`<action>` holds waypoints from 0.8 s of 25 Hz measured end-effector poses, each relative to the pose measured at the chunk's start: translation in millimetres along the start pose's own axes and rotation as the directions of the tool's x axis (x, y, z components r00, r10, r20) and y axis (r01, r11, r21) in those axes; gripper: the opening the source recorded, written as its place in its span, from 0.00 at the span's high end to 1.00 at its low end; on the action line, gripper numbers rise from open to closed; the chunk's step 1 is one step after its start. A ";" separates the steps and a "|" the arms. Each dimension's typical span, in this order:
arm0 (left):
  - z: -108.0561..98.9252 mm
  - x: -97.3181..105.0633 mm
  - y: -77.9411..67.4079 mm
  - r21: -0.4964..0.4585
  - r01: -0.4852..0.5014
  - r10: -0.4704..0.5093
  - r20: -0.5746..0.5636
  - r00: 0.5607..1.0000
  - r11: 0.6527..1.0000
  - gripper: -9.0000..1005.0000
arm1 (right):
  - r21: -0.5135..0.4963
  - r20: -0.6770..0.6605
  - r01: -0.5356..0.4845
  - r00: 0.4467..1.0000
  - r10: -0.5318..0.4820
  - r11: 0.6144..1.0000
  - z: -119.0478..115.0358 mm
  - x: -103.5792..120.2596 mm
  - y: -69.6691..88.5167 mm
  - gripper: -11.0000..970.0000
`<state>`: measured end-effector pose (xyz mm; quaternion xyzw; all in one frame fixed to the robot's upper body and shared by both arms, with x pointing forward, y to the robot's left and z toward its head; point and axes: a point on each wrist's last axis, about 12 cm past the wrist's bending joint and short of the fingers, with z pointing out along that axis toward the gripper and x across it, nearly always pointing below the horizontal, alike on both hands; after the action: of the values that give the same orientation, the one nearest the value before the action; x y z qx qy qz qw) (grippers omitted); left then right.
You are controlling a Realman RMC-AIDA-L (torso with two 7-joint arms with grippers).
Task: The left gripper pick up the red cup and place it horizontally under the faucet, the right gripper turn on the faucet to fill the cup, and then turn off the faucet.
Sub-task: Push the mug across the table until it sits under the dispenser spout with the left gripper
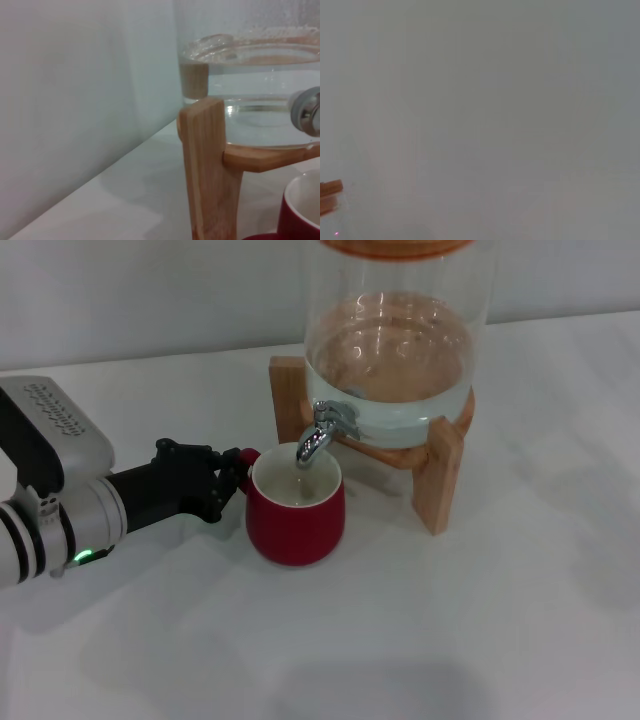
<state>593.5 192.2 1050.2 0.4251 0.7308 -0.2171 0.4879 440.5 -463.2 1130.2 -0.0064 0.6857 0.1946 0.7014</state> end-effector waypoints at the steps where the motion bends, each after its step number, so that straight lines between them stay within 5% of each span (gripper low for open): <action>1: -0.2 0.5 0.3 -0.003 0.002 -0.002 -0.002 1.000 1.000 0.84 | 0.000 0.002 0.000 1.000 0.000 1.000 0.0 -0.2 0.0 0.25; 20: 1.2 2.3 -0.6 -0.006 0.032 -0.032 -0.021 0.999 0.999 0.79 | 0.007 -0.001 -0.004 1.000 0.004 1.000 -4.8 1.0 -0.4 0.25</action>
<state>593.2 192.0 1047.5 0.4142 0.7434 -0.2183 0.4777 436.0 -464.6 1128.8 -0.0028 0.6867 0.1935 0.7007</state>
